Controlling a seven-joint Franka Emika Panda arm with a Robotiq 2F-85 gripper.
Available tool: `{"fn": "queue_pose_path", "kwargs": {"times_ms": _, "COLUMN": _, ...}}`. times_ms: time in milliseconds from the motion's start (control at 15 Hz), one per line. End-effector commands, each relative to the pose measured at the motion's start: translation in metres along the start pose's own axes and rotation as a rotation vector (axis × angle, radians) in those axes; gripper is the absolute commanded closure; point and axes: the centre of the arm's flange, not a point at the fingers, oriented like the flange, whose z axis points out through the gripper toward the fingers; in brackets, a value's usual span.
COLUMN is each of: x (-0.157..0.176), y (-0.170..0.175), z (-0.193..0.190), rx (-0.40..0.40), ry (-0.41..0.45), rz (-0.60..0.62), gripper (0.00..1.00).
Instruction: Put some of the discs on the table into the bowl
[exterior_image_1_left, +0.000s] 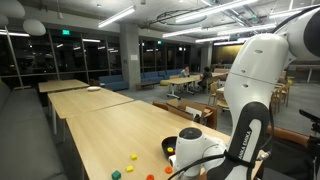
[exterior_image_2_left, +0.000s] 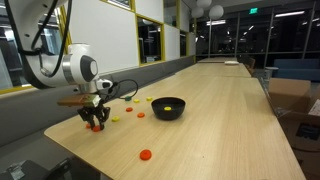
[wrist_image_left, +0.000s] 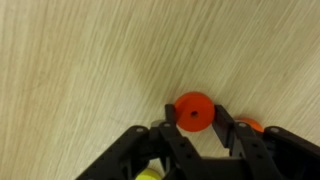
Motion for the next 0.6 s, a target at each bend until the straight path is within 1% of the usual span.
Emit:
{"fn": "queue_pose_path", "kwargs": {"times_ms": 0, "x": 0.001, "y": 0.0, "z": -0.033, "rx": -0.036, "ry": 0.012, "rz": 0.016, "gripper": 0.75}}
{"fn": "queue_pose_path", "kwargs": {"times_ms": 133, "x": 0.007, "y": 0.011, "z": -0.056, "rx": -0.052, "ry": 0.027, "rz": 0.05, "gripper": 0.75}}
{"fn": "queue_pose_path", "kwargs": {"times_ms": 333, "x": 0.021, "y": 0.034, "z": -0.1, "rx": -0.079, "ry": 0.083, "rz": 0.123, "gripper": 0.75}}
{"fn": "queue_pose_path", "kwargs": {"times_ms": 533, "x": 0.034, "y": 0.07, "z": -0.137, "rx": -0.122, "ry": 0.157, "rz": 0.227, "gripper": 0.75}}
